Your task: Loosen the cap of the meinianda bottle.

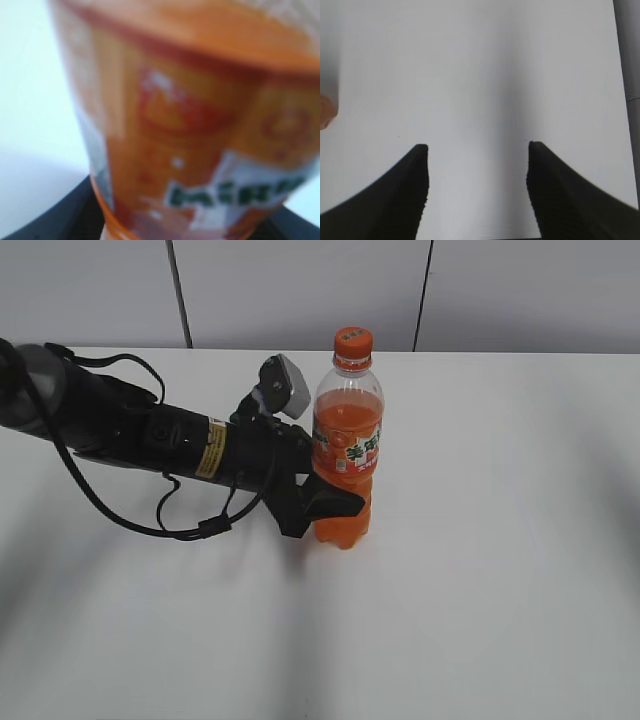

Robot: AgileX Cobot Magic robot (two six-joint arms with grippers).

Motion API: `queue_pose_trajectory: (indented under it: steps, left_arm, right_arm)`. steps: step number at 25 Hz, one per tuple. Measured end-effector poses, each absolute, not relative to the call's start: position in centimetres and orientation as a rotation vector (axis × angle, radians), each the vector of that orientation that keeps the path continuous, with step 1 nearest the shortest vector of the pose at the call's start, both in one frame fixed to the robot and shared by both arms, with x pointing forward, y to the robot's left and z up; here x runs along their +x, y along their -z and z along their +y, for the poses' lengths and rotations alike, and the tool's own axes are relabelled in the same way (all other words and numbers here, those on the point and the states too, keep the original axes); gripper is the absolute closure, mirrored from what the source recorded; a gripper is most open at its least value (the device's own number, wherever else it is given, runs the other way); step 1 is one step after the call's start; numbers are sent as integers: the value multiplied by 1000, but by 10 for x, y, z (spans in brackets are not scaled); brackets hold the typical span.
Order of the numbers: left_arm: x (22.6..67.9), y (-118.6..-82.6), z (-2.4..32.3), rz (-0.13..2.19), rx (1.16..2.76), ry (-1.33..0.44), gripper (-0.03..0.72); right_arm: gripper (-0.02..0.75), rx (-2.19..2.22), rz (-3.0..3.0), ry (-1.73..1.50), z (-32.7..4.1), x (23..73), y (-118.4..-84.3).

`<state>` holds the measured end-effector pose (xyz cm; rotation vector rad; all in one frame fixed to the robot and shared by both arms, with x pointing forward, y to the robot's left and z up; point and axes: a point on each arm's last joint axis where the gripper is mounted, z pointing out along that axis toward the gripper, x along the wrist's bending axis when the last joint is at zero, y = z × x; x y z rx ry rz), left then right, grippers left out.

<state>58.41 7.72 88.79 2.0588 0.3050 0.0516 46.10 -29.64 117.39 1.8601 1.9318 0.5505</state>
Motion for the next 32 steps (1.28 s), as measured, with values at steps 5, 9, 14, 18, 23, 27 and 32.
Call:
queue_pose_trajectory:
  steps: [5,9,14,18,23,27,32]
  left_arm:
    - [584,-888,77,305,2059,-52,270]
    - [584,-888,77,304,2058,-51,270]
    - [584,-888,77,304,2058,-51,270]
    - [584,-888,77,304,2058,-51,270]
    - [584,-888,77,304,2057,-50,270]
    - [584,-888,77,304,2057,-50,270]
    - [584,-888,77,304,2057,-50,270]
  right_arm:
    - [277,1868,1961,-520,-296,488,-1170]
    - [277,1865,1964,-519,-296,510,-1172]
    - [277,1866,1969,-514,-296,537,-1171]
    - [277,1870,1973,-509,-295,556,-1168]
    - [277,1864,1968,-515,-295,570,-1169]
    - [277,1880,1986,-568,-291,574,-1168]
    - [277,1862,2054,-649,-278,575,-1167]
